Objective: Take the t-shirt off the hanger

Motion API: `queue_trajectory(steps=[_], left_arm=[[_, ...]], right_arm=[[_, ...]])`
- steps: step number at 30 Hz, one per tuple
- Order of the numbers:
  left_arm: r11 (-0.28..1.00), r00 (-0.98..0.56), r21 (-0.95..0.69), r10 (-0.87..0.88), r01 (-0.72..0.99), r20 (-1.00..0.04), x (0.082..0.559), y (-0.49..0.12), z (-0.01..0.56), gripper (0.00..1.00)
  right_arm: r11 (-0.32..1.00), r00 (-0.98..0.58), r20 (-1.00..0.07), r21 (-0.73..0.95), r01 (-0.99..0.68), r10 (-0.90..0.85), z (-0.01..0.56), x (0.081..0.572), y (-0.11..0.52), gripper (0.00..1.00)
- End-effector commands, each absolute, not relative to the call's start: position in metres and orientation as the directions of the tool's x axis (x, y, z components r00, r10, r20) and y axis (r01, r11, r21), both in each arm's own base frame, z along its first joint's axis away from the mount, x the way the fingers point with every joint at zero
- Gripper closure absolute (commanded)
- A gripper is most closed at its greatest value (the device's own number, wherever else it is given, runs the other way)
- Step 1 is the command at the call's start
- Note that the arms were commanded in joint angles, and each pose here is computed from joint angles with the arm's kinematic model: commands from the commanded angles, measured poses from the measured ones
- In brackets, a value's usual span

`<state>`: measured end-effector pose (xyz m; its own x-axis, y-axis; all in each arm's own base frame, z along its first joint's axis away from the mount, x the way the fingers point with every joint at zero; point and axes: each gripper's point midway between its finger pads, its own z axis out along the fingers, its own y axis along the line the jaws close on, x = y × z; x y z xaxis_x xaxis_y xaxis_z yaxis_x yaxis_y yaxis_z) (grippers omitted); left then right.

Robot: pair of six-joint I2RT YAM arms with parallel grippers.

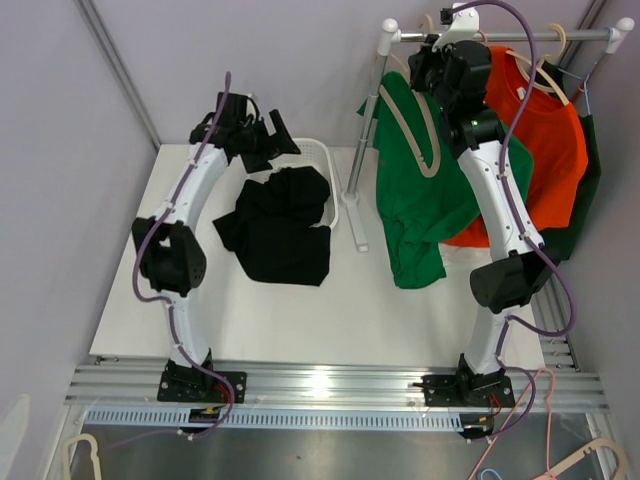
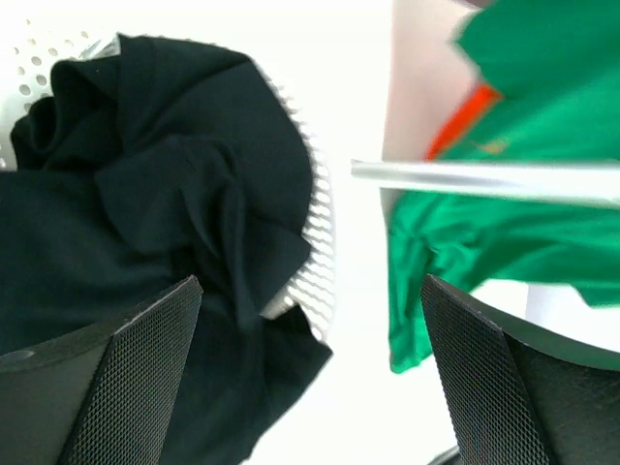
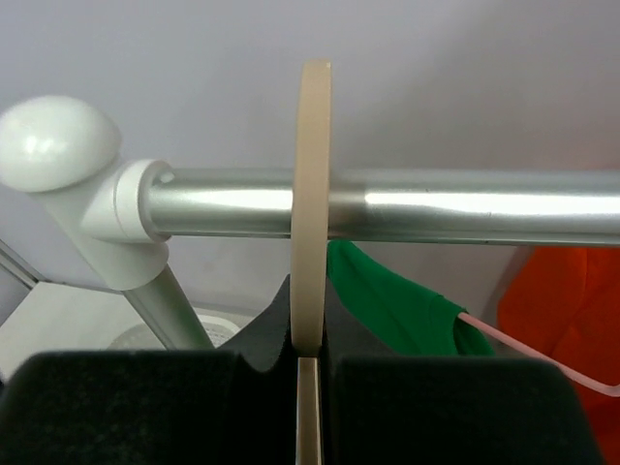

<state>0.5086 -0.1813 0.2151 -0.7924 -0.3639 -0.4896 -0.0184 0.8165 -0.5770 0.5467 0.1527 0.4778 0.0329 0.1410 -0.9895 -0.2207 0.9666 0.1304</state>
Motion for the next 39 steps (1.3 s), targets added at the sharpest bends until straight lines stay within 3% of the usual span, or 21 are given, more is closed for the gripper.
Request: queue_trajectory(steps=[1,9,10,11,14,15,25,35,39], left_arm=[[0.805,-0.685,-0.581,-0.358,0.118,-0.635,0.473,-0.173,0.316,0.00],[0.826,-0.575,-0.526,-0.335,0.203,-0.747,0.427,-0.170,0.375,0.00],[0.826,-0.571,-0.523,-0.330,0.212,-0.752,0.424,-0.173,0.378,0.01],[0.825,-0.570,-0.521,-0.327,0.217,-0.754,0.422,-0.174,0.381,0.01],[0.827,-0.589,-0.524,-0.323,0.206,-0.741,0.417,-0.178,0.380,0.00],[0.828,-0.585,-0.522,-0.325,0.203,-0.743,0.415,-0.177,0.382,0.01],[0.816,-0.501,-0.505,-0.324,0.281,-0.803,0.393,-0.182,0.422,0.01],[0.821,-0.481,-0.475,-0.292,0.317,-0.827,0.391,-0.194,0.434,0.01],[0.821,-0.474,-0.468,-0.286,0.327,-0.833,0.393,-0.200,0.434,0.00]], right_arm=[[0.957,0.053,-0.985,0.149,-0.247,0.167,0.492,0.542,0.155,1.00],[0.920,0.005,-0.989,0.137,-0.367,0.149,0.493,0.514,0.171,1.00],[0.916,-0.007,-0.990,0.135,-0.378,0.143,0.493,0.509,0.172,0.95],[0.915,-0.012,-0.990,0.135,-0.380,0.141,0.494,0.507,0.172,0.70],[0.924,-0.005,-0.991,0.128,-0.361,0.135,0.504,0.494,0.164,0.08],[0.930,-0.014,-0.991,0.128,-0.344,0.131,0.500,0.493,0.160,0.05],[0.972,0.069,-0.995,0.060,-0.225,0.077,0.537,0.444,0.098,0.02],[0.974,-0.052,-0.993,0.111,-0.195,0.103,0.510,0.469,0.045,0.08],[0.972,-0.074,-0.991,0.125,-0.198,0.112,0.504,0.481,0.043,0.05]])
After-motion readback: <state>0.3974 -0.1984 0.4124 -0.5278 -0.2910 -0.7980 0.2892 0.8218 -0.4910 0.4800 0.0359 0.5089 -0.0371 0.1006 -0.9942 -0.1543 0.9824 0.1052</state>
